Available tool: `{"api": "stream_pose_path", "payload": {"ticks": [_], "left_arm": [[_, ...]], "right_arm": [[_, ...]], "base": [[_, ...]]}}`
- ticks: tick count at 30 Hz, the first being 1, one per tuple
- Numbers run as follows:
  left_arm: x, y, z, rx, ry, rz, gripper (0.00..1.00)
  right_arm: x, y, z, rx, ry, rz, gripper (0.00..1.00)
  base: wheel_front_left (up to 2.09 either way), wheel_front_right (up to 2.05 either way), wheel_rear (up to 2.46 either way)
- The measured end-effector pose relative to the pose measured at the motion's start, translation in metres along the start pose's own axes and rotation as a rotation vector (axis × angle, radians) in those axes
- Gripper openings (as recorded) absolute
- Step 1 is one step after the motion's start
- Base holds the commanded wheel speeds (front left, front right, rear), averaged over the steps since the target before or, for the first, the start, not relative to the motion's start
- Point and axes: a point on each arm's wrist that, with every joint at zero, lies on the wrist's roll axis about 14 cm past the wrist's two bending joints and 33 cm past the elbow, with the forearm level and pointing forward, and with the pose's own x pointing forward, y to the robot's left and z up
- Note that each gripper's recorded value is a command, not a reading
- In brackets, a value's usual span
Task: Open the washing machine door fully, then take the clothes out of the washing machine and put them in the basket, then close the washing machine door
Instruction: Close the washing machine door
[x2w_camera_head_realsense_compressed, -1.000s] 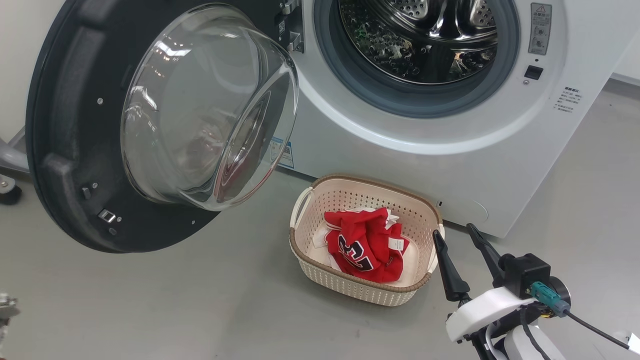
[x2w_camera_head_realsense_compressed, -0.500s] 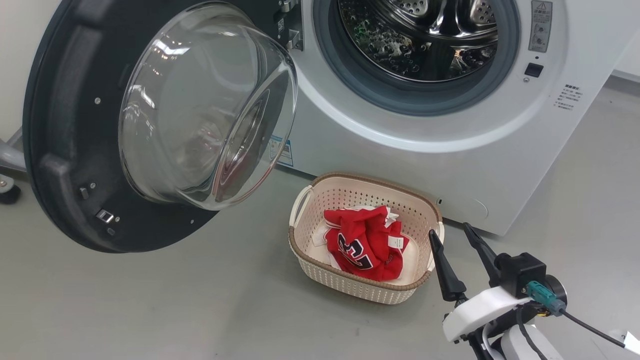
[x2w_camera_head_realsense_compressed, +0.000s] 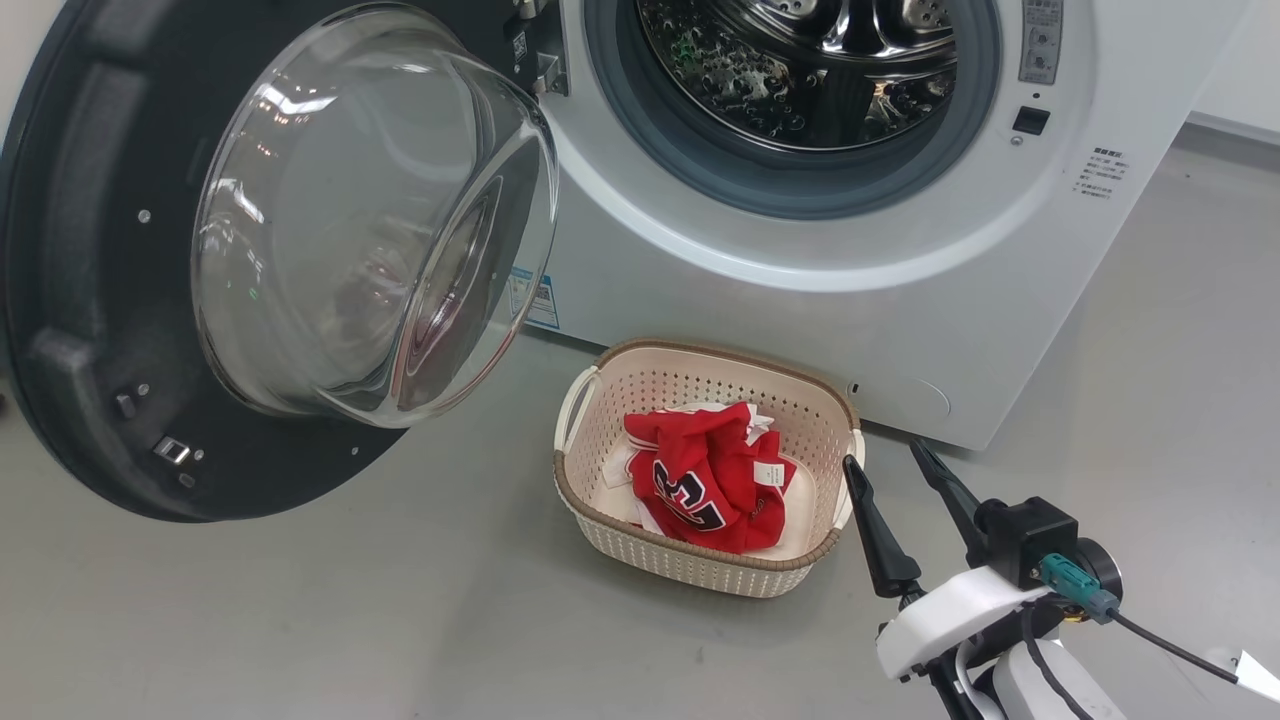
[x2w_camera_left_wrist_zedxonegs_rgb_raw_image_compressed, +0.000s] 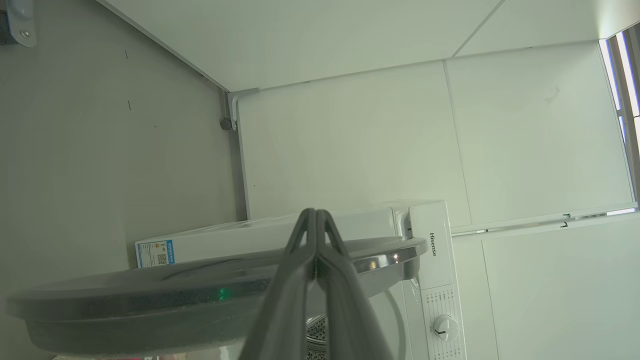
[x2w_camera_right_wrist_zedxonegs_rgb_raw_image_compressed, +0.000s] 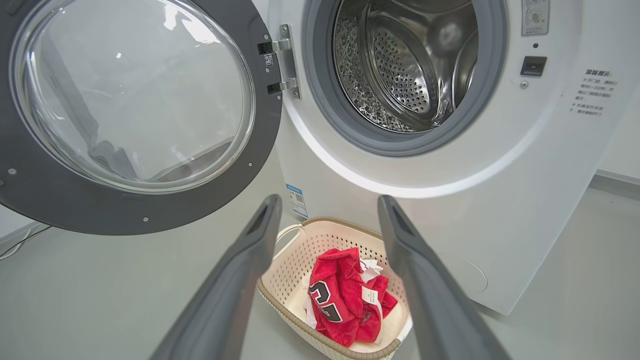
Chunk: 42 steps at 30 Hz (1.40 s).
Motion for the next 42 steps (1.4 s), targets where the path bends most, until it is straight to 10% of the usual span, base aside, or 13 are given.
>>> {"api": "stream_pose_path", "payload": {"ticks": [42], "left_arm": [[0.019, 0.031, -0.084, 0.002, 0.394, 0.088, 0.00]], "right_arm": [[-0.006, -0.024, 0.005, 0.014, -0.017, -0.071, 1.00]], "base": [[0.00, 0.00, 0.00]]}}
